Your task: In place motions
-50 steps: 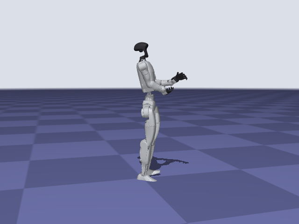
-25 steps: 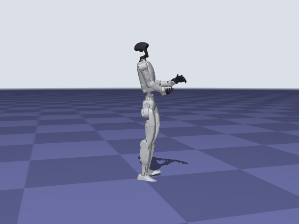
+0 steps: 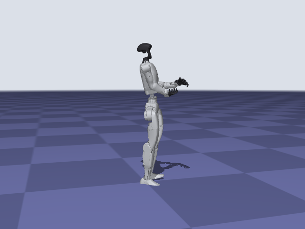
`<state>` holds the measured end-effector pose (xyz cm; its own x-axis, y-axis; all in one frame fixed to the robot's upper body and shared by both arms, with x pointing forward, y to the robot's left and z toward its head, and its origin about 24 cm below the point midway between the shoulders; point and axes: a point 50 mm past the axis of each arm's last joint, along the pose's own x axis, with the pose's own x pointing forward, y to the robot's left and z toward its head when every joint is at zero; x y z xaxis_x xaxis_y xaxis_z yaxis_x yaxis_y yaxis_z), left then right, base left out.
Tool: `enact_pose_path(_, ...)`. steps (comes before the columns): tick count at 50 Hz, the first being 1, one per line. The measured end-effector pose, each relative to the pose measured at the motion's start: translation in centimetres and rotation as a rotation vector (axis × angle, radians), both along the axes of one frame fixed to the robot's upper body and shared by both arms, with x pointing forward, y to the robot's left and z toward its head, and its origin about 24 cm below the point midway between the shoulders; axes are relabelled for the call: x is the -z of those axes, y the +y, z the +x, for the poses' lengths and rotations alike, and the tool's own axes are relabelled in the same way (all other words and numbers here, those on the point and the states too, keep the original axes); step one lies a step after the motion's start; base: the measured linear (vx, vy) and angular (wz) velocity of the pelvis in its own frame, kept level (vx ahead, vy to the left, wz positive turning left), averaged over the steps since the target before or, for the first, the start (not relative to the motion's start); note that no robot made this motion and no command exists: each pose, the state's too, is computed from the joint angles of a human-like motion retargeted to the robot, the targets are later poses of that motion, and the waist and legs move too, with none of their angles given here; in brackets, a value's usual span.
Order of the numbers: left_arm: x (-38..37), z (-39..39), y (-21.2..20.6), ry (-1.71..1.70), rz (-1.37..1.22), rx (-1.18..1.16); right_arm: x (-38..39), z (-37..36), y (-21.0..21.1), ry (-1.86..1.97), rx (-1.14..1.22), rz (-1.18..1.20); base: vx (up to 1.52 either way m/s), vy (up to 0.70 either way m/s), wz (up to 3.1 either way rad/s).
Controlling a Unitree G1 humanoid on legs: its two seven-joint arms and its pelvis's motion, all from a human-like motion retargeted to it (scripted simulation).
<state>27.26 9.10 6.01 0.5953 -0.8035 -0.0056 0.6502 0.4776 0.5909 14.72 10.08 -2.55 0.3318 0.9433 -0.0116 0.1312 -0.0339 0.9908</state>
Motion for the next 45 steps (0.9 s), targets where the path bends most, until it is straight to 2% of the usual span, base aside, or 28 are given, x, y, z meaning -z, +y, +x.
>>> enact_pose_path(10,-0.3,0.9,1.4,-0.057,-0.116,-0.232,-0.1,0.9,-0.8,-0.198,-0.111,-0.110,0.00,0.00,0.00)
enact_pose_path(20,-0.3,1.6,2.6,-0.069,-0.151,-0.348,-0.2,-0.2,-1.2,-0.277,-0.330,-0.005,0.00,0.00,0.00)
enact_pose_path(30,1.8,2.4,8.1,0.086,-0.216,-0.626,0.5,1.1,-4.4,-0.429,-0.237,0.001,0.00,0.00,0.00)
enact_pose_path(35,4.7,0.6,11.3,0.291,-0.306,-0.732,2.9,3.0,-9.4,-0.542,-0.047,-0.322,0.00,0.00,0.00)
enact_pose_path(40,7.5,-2.1,12.3,0.453,-0.421,-0.780,3.8,5.6,-15.8,-0.686,0.265,-0.803,0.00,0.00,0.00)
enact_pose_path(43,8.2,-3.4,12.1,0.435,-0.354,-0.801,3.8,6.5,-19.0,-0.756,0.422,-1.083,0.00,0.00,0.00)
enact_pose_path(45,8.5,-3.9,11.2,0.416,-0.287,-0.762,4.1,6.6,-19.9,-0.743,0.491,-1.179,0.00,0.00,0.00)
